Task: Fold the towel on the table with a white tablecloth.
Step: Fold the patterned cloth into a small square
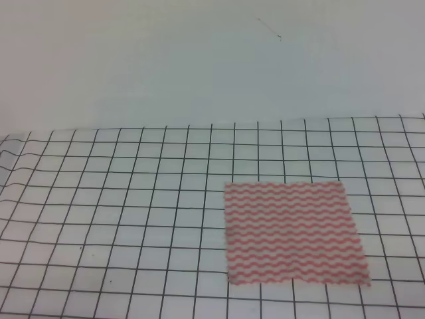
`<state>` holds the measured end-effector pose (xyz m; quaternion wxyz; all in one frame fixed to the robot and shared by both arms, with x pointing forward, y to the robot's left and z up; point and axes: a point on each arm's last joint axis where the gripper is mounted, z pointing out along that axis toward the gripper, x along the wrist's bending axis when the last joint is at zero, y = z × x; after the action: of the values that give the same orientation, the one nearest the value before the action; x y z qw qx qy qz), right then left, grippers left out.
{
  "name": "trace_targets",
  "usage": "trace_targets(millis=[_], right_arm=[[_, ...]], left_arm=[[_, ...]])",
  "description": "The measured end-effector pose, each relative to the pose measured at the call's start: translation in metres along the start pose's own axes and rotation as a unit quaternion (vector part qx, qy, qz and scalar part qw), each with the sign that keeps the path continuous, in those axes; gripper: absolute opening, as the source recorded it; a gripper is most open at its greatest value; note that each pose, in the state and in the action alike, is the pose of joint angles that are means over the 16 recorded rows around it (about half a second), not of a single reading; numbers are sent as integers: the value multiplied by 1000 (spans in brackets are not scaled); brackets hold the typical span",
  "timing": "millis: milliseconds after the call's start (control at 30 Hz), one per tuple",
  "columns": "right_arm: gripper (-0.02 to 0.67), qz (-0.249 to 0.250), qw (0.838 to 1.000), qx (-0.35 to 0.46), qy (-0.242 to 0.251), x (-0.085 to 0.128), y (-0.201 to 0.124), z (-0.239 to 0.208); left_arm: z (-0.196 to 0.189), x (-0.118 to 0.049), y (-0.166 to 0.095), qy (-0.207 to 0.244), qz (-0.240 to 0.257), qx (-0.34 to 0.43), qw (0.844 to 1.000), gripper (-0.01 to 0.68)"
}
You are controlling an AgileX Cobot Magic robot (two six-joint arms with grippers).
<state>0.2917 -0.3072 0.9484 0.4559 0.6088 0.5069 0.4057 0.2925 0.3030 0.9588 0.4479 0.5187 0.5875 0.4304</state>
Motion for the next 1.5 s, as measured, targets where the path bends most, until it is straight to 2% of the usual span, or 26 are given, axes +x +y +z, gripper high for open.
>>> trace_targets(millis=[633, 800, 900, 1000, 1067, 1167, 1333, 1400, 1500], right_arm=[[-1, 0, 1000, 0, 0, 0, 0, 0], [-1, 21, 1000, -11, 5, 1, 2, 0], [-1, 64, 997, -27, 15, 2, 5, 0], [-1, 126, 990, -48, 29, 4, 10, -1], [-1, 168, 983, -63, 38, 5, 13, -1], [-1, 231, 968, -84, 50, 5, 17, -2], [-1, 316, 940, -108, 66, 5, 23, -3], [-1, 339, 931, -114, 70, 5, 24, -3], [-1, 362, 922, -117, 74, 5, 25, -4]], left_arm=[[0, 1, 0, 8, 57, -1, 998, -1], [0, 0, 1, 2, 40, -4, 999, -2], [0, -2, 3, -10, -13, -19, 1000, -2], [0, -5, 9, -31, -105, -46, 993, -2], [-1, -6, 13, -44, -170, -66, 982, -2], [-2, -6, 19, -60, -269, -93, 957, -2], [-4, -3, 26, -76, -416, -126, 898, -2], [-4, -2, 27, -79, -452, -132, 878, -2], [-4, -2, 27, -83, -476, -132, 865, -2]])
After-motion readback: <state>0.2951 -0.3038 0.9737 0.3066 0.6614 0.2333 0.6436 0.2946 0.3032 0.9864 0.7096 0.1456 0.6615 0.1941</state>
